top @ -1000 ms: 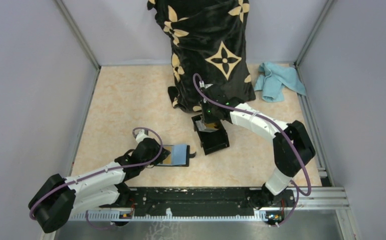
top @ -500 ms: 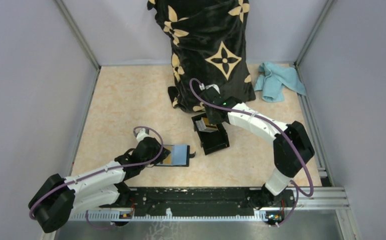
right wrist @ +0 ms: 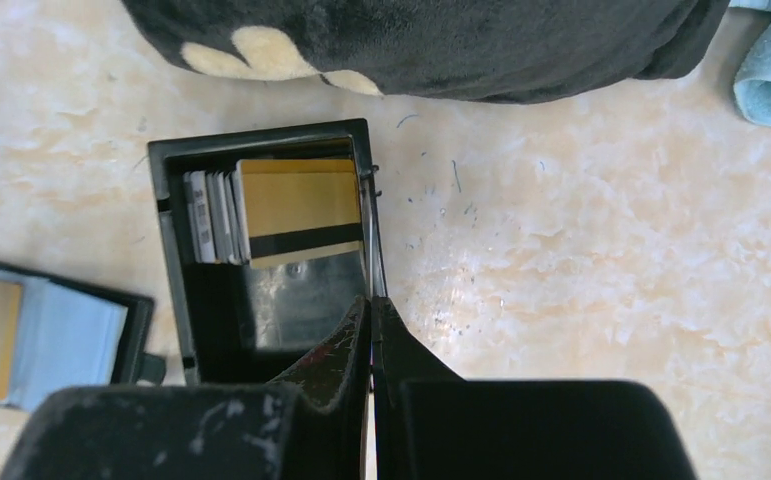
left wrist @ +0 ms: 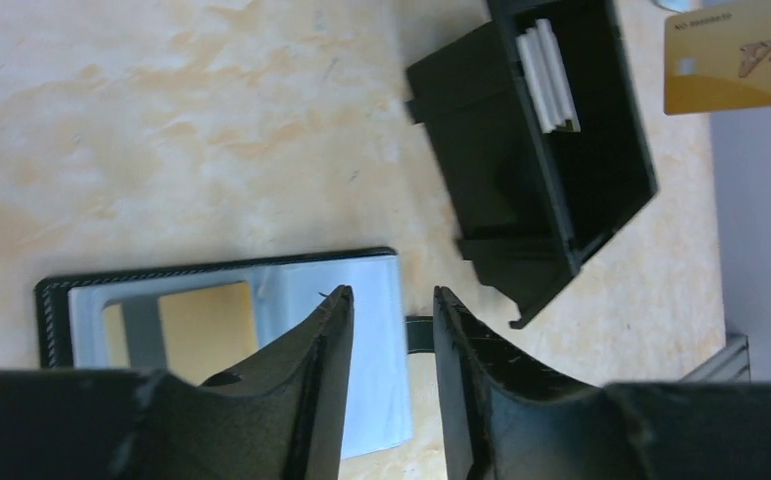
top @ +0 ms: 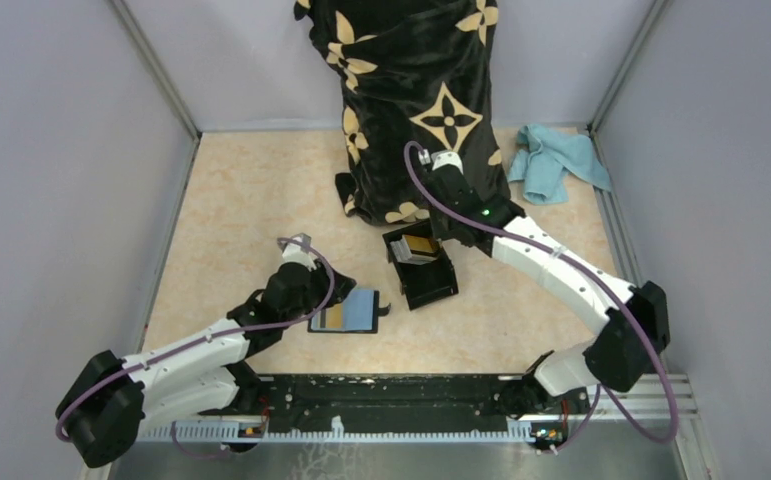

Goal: Put the credit cards into the card holder
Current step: Pick up the credit card from the storage box.

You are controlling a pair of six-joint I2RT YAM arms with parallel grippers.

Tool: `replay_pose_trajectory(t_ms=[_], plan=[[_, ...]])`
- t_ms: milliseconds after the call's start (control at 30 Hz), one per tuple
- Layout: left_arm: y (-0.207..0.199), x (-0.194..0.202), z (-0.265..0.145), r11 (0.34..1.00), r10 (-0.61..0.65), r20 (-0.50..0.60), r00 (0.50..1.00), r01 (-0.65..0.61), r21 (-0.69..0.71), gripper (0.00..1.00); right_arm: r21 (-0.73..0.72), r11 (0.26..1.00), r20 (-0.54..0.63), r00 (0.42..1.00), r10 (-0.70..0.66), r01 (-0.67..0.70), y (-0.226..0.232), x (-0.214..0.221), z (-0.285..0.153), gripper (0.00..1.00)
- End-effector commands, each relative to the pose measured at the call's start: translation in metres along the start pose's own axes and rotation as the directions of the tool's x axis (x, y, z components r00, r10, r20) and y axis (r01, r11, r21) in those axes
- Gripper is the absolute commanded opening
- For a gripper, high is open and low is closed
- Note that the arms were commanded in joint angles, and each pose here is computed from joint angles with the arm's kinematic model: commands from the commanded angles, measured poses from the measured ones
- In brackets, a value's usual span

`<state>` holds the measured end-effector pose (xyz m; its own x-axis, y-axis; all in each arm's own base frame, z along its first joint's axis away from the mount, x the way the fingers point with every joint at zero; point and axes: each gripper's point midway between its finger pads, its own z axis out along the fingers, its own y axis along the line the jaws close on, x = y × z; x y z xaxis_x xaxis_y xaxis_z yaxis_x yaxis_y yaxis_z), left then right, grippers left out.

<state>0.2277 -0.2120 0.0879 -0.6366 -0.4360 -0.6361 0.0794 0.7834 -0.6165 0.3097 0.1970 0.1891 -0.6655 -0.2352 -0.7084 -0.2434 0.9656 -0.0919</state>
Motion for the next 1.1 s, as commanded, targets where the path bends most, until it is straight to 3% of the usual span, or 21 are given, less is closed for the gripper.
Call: replay_pose_trajectory(t_ms=[0, 133, 333, 600, 900, 1067], plan=[[-0.055, -0.027, -0.007, 0.972, 0.083, 0.074, 0.994, -0.097, 0.215, 0.44, -0.088, 0.996, 0.074, 0.997, 0.015, -0.009, 0.003, -0.015, -0.039, 0.0], [-0.089, -0.035, -0.016, 0.919, 0.146, 0.102, 0.984, -0.173, 0.354, 0.54, -0.202, 0.979, 0.1, 0.994, 0.032, -0.011, 0.009, -0.014, -0.073, 0.0], [-0.134, -0.035, -0.036, 0.788, 0.256, 0.126, 0.959, -0.282, 0.548, 0.68, -0.402, 0.916, 0.101, 0.994, 0.044, 0.0, 0.026, 0.003, -0.116, 0.0], [-0.161, -0.017, -0.05, 0.63, 0.383, 0.108, 0.917, -0.345, 0.696, 0.84, -0.594, 0.805, 0.055, 0.997, 0.057, -0.013, 0.048, 0.038, -0.142, 0.0], [-0.178, 0.023, -0.067, 0.436, 0.506, -0.013, 0.863, -0.243, 0.866, 0.83, -0.724, 0.69, 0.018, 0.999, 0.048, -0.02, 0.068, 0.054, -0.162, 0.0], [-0.181, 0.03, -0.074, 0.38, 0.531, -0.029, 0.847, -0.208, 0.901, 0.81, -0.745, 0.666, -0.007, 0.999, 0.035, -0.028, 0.075, 0.06, -0.158, 0.0]])
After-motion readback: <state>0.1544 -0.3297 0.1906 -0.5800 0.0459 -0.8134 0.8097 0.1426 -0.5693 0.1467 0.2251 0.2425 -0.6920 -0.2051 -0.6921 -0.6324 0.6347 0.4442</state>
